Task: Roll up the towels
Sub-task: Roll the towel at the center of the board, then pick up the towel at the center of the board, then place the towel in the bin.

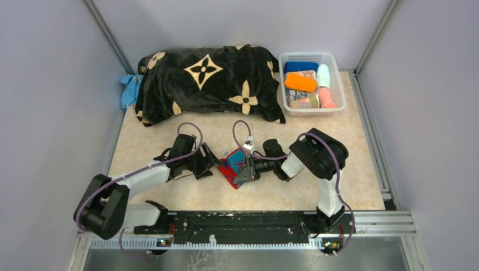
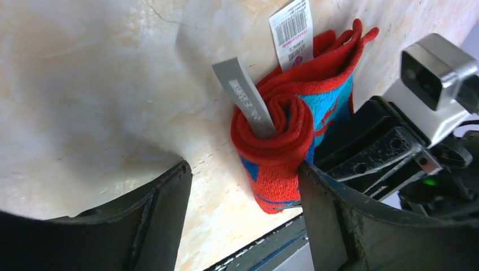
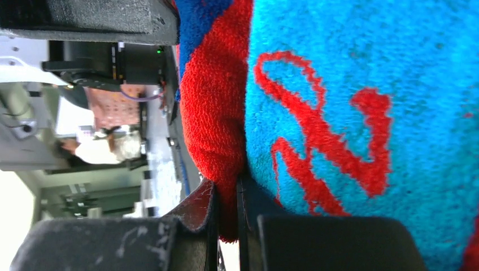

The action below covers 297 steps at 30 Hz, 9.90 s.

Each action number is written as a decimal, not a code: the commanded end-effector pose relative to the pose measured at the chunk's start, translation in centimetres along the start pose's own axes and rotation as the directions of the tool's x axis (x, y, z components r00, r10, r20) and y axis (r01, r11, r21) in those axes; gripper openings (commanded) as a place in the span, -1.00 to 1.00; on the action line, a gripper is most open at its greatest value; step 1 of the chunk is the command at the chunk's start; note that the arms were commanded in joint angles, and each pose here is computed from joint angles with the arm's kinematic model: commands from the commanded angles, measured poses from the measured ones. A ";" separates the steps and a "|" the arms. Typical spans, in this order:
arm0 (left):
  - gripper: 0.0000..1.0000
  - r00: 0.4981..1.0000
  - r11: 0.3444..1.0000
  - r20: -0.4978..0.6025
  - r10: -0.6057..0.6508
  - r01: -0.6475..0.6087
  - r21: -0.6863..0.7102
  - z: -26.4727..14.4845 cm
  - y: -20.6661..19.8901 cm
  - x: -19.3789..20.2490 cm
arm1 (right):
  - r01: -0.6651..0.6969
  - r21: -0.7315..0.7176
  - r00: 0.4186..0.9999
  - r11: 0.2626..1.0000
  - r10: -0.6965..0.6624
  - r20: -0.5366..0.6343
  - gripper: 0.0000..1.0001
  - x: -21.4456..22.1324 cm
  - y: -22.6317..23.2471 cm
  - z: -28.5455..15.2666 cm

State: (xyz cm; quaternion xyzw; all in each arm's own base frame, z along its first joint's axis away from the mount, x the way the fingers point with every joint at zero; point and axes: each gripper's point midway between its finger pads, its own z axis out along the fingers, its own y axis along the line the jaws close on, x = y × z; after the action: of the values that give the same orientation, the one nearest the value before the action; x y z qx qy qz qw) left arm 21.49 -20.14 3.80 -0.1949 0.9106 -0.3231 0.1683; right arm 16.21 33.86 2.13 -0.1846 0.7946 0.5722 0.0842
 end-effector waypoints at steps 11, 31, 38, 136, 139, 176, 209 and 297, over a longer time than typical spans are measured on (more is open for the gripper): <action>0.04 0.997 0.999 -0.071 0.016 -0.020 -0.047 2.8 0.0 0.5 | -0.073 0.121 0.997 0.990 0.072 0.013 -0.43 0.4 -0.8 -1.9; 0.07 0.996 0.981 -0.082 0.032 -0.047 -0.191 3.7 2.2 1.1 | 0.546 0.690 0.786 0.476 -0.575 -0.225 0.17 -3.7 6.0 -3.6; 0.08 0.996 0.979 -0.081 0.028 -0.044 -0.198 3.7 2.4 1.1 | 0.628 0.718 0.711 0.301 -0.597 -0.372 0.16 -2.9 4.1 -1.4; 0.47 0.998 0.986 -0.046 -0.036 0.028 -0.165 2.0 3.1 2.0 | 0.740 0.591 0.667 0.322 -0.465 -0.582 -0.15 0.4 -2.0 -1.2; 0.54 0.999 0.989 -0.023 -0.046 0.042 -0.139 1.4 2.7 1.7 | 0.735 0.529 0.679 0.425 -0.459 -0.574 -0.24 1.0 -1.4 -0.7; 0.05 0.988 0.975 -0.103 -0.116 0.093 -0.204 3.7 6.3 3.8 | 0.813 0.490 0.568 0.314 -0.612 -0.551 0.12 -3.2 -0.2 2.4; 0.79 0.856 0.943 0.435 0.280 -0.159 -0.294 -12.9 -2.1 -17.7 | -0.021 0.946 0.985 0.324 -0.157 0.076 -1.00 -9.2 0.3 -17.6; 0.91 0.751 0.888 0.519 0.408 -0.193 -0.417 -17.3 -0.4 -19.7 | -0.956 0.155 0.133 0.249 -0.103 0.986 0.33 -30.3 -7.8 -32.9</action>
State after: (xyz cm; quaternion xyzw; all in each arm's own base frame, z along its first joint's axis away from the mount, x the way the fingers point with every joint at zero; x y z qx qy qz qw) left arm 31.30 -2.77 19.40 -0.1562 0.8813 -0.0572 0.4423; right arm 50.88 6.71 12.55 0.5425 0.7691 0.0455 0.3348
